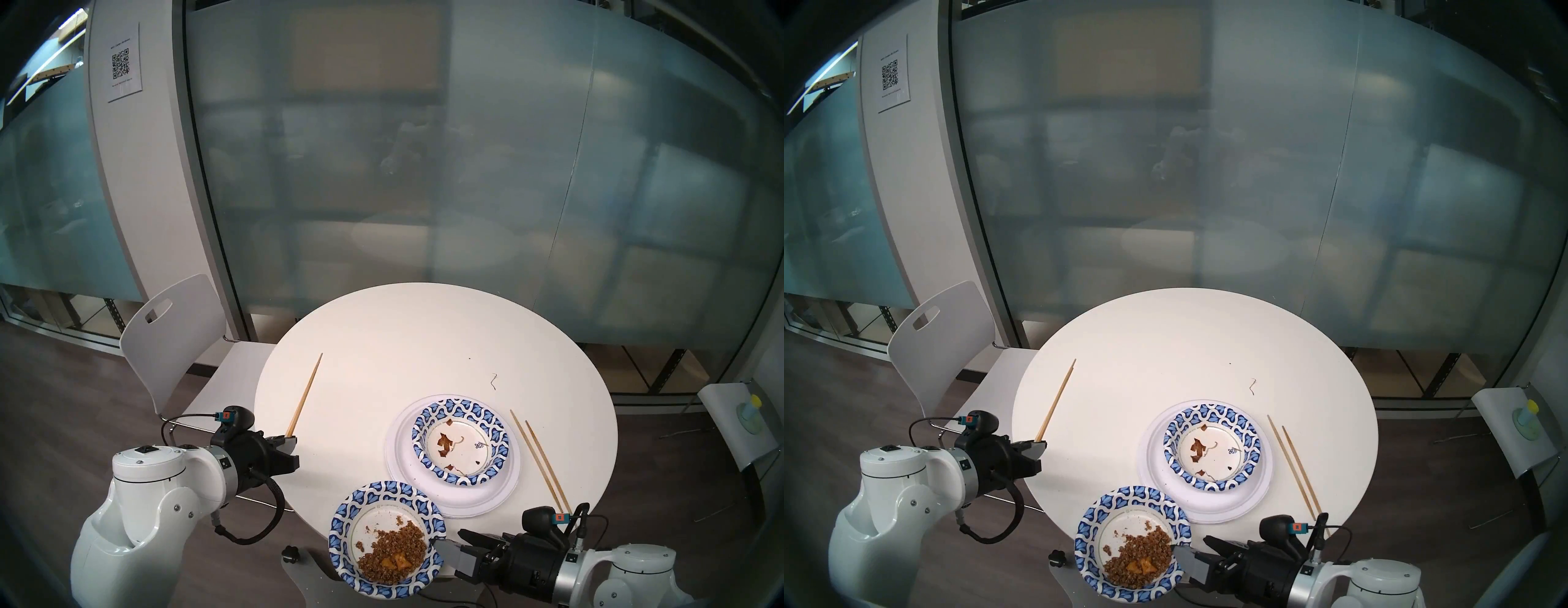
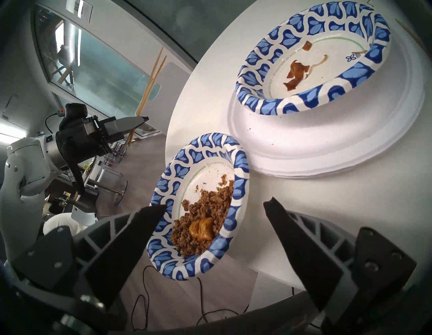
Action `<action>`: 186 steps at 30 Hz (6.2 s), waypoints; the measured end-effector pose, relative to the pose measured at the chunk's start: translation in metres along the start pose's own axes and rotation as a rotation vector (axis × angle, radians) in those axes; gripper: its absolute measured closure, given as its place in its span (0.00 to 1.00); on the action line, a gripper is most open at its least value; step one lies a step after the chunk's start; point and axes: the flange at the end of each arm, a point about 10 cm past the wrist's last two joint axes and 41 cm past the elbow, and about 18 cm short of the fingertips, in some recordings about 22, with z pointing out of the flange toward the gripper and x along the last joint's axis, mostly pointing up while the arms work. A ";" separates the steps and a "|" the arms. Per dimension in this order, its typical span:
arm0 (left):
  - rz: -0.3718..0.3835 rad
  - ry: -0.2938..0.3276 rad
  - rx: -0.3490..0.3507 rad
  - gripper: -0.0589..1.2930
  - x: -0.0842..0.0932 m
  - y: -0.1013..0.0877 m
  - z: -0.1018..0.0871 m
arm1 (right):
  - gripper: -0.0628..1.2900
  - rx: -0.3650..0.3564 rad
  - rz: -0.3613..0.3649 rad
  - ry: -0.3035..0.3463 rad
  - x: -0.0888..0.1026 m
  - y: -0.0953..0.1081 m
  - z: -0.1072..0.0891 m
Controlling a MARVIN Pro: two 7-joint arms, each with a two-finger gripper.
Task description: Stack the plates into one stack
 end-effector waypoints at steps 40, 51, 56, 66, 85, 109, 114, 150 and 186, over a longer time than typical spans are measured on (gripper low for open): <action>-0.014 0.001 0.001 0.91 0.002 -0.012 -0.001 | 0.07 -0.030 0.003 -0.071 0.008 0.008 0.035; -0.017 0.002 0.002 0.91 0.002 -0.012 -0.001 | 0.07 -0.020 -0.001 -0.108 0.007 0.008 0.039; -0.021 0.003 0.002 0.91 0.002 -0.013 -0.001 | 0.07 -0.017 -0.007 -0.120 0.008 0.008 0.041; -0.028 0.004 0.004 0.91 0.002 -0.014 -0.002 | 0.07 -0.009 -0.015 -0.134 0.010 0.006 0.047; -0.035 0.000 0.005 0.91 0.000 -0.018 -0.005 | 0.07 -0.001 -0.027 -0.135 0.015 0.003 0.053; -0.039 -0.010 0.006 0.91 -0.005 -0.019 -0.008 | 0.61 -0.006 -0.027 -0.139 0.012 0.005 0.055; -0.037 -0.009 0.006 0.91 -0.005 -0.018 -0.007 | 0.64 -0.007 -0.026 -0.137 0.013 0.006 0.055; -0.031 -0.004 0.011 0.91 -0.002 -0.016 -0.004 | 0.97 0.070 0.031 -0.023 0.063 0.012 0.045; -0.015 -0.016 -0.004 0.91 -0.009 -0.004 -0.003 | 0.97 -0.063 0.108 0.089 0.115 0.067 -0.030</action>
